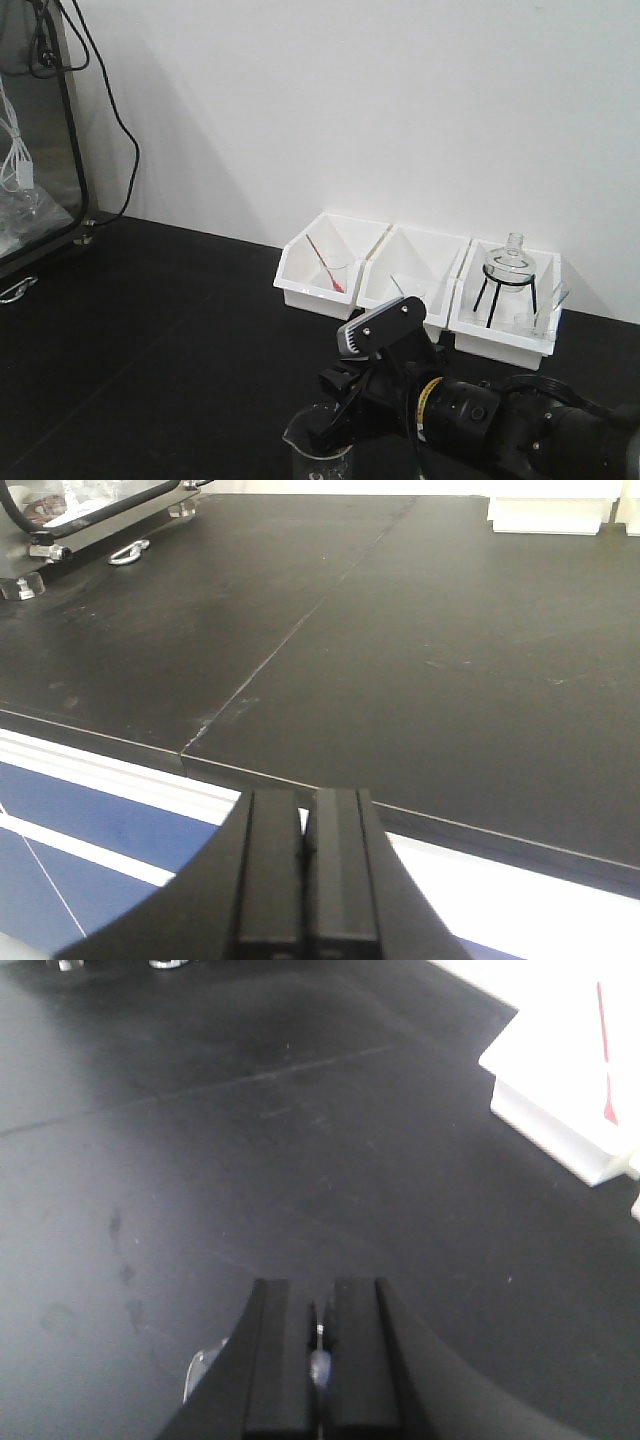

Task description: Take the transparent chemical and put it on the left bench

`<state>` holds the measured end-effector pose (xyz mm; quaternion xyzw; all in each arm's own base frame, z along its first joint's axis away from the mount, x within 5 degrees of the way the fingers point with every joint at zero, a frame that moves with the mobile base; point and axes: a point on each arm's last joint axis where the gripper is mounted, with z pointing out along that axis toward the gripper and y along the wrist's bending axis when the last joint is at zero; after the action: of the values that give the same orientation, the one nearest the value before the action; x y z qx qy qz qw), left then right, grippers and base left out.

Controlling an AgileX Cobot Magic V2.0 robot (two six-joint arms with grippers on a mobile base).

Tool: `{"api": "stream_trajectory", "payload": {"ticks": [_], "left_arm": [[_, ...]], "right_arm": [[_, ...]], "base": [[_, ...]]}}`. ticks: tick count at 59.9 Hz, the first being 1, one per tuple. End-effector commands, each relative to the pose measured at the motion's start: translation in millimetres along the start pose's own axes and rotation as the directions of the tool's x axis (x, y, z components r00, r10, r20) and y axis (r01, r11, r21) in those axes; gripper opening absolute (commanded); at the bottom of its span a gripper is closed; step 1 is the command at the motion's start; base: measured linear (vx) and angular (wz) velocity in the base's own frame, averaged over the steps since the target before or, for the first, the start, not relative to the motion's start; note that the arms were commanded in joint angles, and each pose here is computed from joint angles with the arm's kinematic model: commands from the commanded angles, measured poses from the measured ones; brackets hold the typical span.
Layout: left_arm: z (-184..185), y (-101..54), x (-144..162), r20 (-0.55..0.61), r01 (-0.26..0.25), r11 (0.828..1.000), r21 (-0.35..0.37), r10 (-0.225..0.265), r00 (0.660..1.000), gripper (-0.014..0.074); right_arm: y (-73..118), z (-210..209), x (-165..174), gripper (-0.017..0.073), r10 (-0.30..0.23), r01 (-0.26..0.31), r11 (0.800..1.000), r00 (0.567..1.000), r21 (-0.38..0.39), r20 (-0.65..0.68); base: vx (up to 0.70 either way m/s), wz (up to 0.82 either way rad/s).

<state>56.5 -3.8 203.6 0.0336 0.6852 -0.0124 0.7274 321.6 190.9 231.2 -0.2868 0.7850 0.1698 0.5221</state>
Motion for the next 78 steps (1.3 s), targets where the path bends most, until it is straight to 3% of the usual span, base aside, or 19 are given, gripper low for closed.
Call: {"api": "stream_trajectory", "payload": {"ticks": [1, 16, 24, 36, 41, 50, 59, 67, 72, 78], "left_arm": [[-1, 0.1, -3, 0.081, 0.009, 1.000, -0.002, -0.009, 0.997, -0.0003], [-1, 0.1, -3, 0.081, 0.009, 1.000, -0.002, -0.009, 0.997, -0.0003], [-1, 0.1, -3, 0.081, 0.009, 1.000, -0.002, -0.009, 0.997, -0.0003], [-1, 0.1, -3, 0.081, 0.009, 1.000, -0.002, -0.009, 0.997, -0.0003], [-1, 0.1, -3, 0.081, 0.009, 1.000, -0.002, -0.009, 0.997, -0.0003], [-1, 0.1, -3, 0.081, 0.009, 1.000, -0.002, -0.009, 0.997, -0.0003], [-1, 0.1, -3, 0.081, 0.009, 1.000, -0.002, -0.009, 0.997, -0.0003], [-1, 0.1, -3, 0.081, 0.009, 1.000, -0.002, -0.009, 0.997, -0.0003], [-1, 0.1, -3, 0.081, 0.009, 1.000, -0.002, -0.009, 0.997, -0.0003], [-1, 0.1, -3, 0.081, 0.009, 1.000, -0.002, -0.009, 0.997, -0.0003]], "right_arm": [[1.0, -8, -27, 0.0105, 0.005, -0.003, 1.000, 0.992, -0.021, 0.125], [1.1, -7, -26, 0.0435, 0.010, -0.007, 1.000, 0.992, -0.023, 0.125], [0.9, -12, -31, 0.0531, 0.042, -0.039, 0.999, 0.989, -0.024, 0.141], [5.4, -65, -51, 0.0530, 0.056, -0.056, 0.998, 0.976, -0.003, 0.212], [12.2, -106, -46, 0.0523, 0.078, -0.079, 0.997, 0.965, -0.007, 0.250], [20.8, -169, -30, 0.0496, 0.065, -0.076, 0.997, 0.950, 0.021, 0.306], [30.1, -221, -17, 0.0468, 0.043, -0.060, 0.998, 0.909, 0.028, 0.415], [37.8, -264, -6, 0.0449, 0.017, -0.043, 0.998, 0.848, 0.036, 0.530], [39.2, -290, 0, 0.0433, -0.034, -0.024, 0.995, 0.817, 0.092, 0.575], [36.4, -313, 10, 0.0393, -0.051, -0.056, 0.984, 0.818, 0.167, 0.572]], "base": [[0.00, 0.00], [0.00, 0.00], [0.00, 0.00], [0.00, 0.00], [0.00, 0.00], [0.00, 0.00], [0.00, 0.00], [0.00, 0.00], [0.00, 0.00], [0.00, 0.00]]}}
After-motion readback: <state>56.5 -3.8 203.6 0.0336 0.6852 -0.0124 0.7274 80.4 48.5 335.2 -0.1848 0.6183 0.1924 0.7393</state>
